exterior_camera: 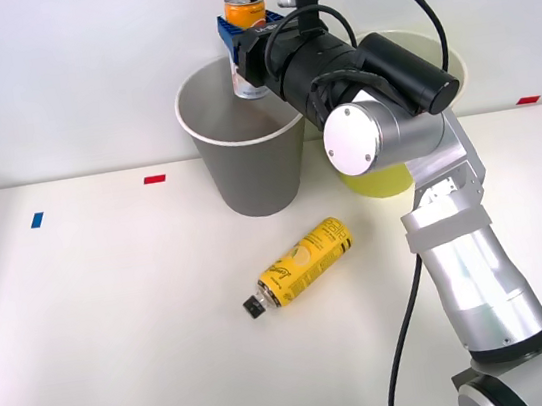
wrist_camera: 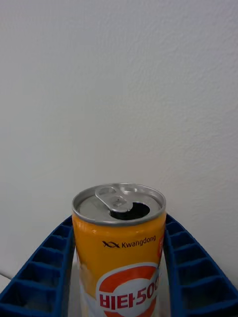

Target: Put cans in the gray bin, plastic bottles in the light green bin

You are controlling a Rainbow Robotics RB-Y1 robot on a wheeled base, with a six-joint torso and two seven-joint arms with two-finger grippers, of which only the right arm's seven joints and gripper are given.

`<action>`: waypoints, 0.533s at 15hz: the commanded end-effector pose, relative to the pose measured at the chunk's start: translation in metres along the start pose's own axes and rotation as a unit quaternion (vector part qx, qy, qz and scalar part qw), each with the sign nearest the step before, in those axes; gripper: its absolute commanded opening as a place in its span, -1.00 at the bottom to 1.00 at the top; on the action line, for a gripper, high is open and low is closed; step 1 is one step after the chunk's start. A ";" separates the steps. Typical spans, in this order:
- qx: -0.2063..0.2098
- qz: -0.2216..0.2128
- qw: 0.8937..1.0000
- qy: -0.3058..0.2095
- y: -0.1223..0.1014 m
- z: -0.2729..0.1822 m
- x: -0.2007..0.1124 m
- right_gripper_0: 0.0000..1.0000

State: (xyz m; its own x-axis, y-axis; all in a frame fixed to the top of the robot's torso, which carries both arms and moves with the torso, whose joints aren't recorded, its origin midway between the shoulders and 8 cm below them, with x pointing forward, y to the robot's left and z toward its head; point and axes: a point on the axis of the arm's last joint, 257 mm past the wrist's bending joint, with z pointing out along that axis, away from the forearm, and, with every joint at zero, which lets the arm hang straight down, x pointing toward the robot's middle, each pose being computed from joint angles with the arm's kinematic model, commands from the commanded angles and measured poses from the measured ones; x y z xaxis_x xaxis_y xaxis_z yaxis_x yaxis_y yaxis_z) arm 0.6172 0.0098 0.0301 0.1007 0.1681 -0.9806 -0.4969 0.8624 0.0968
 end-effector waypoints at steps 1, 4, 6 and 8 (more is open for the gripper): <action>-0.004 -0.006 1.000 -0.020 0.009 -0.001 -0.004 1.00; -0.030 0.010 0.997 -0.069 0.048 -0.011 0.001 1.00; -0.048 0.019 0.993 -0.103 0.074 -0.020 -0.005 1.00; -0.079 0.048 0.987 -0.131 0.106 -0.043 -0.024 1.00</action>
State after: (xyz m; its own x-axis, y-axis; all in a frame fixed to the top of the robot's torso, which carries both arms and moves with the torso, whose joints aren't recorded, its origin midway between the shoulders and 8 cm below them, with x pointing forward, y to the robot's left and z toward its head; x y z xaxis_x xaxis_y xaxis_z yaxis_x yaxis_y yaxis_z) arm 0.5489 0.0687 0.0486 0.2594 0.3297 -0.9077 -0.6047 0.7883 0.1135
